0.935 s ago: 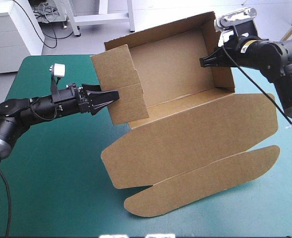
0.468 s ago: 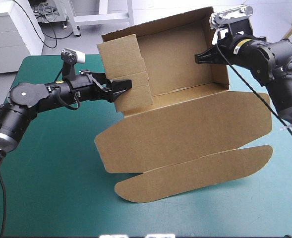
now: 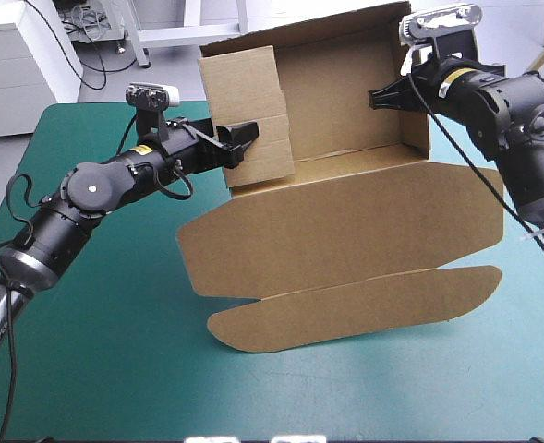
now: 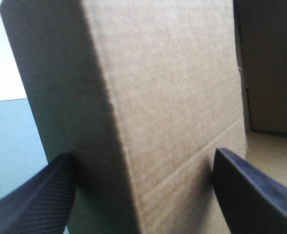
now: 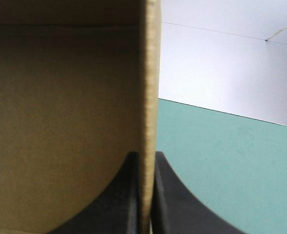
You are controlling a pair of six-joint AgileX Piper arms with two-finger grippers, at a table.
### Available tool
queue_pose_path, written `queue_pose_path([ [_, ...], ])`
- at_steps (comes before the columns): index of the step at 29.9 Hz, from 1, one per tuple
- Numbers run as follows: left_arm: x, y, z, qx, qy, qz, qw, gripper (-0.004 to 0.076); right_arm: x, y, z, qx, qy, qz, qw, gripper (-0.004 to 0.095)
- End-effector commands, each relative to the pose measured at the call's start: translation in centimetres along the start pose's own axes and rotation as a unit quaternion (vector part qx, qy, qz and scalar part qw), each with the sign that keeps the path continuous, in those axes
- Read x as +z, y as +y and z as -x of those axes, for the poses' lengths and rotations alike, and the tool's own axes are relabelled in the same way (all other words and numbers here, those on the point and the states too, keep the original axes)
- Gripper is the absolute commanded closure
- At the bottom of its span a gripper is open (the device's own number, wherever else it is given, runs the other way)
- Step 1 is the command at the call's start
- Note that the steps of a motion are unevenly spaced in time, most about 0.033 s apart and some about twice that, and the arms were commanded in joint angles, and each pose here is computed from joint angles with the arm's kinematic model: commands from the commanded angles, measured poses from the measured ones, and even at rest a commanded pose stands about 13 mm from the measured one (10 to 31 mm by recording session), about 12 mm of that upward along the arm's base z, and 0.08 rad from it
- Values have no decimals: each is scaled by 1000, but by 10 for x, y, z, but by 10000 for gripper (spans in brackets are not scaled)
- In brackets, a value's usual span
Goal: Fold the box
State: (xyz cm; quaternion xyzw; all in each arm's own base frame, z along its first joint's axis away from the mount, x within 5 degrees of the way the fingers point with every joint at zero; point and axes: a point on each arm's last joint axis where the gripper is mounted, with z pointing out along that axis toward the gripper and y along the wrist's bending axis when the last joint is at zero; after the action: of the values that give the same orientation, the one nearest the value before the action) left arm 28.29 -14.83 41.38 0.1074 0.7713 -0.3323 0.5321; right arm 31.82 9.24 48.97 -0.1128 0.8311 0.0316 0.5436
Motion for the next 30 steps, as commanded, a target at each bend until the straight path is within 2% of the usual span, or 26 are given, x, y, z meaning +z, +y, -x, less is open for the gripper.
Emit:
queue_pose_path([
  [1, -13, -12, 20, -6, -55, -6, 998, 261, -25, 0, 20, 12, -78, 8, 997, 923],
  [7, -9, -11, 16, 4, -41, -6, 999, 323, -25, 4, 20, 36, -76, 33, 996, 923],
  [12, -6, -10, 14, 4, -35, -5, 999, 375, -26, 12, 20, 32, -75, 44, 996, 919],
  [17, -6, -10, 13, 11, -27, -1, 1000, 378, -17, 28, 16, 33, -63, 41, 997, 918],
  [21, -6, -6, 10, 13, -15, 16, 1000, 381, -8, 43, 12, 42, -51, 57, 996, 916],
  [23, -6, -2, 8, 17, 0, 35, 999, 426, -2, 50, 11, 50, -47, 66, 995, 916],
  [30, -6, 7, 0, 44, 45, 79, 995, 702, 18, 81, 3, 50, -32, 90, 994, 916],
])
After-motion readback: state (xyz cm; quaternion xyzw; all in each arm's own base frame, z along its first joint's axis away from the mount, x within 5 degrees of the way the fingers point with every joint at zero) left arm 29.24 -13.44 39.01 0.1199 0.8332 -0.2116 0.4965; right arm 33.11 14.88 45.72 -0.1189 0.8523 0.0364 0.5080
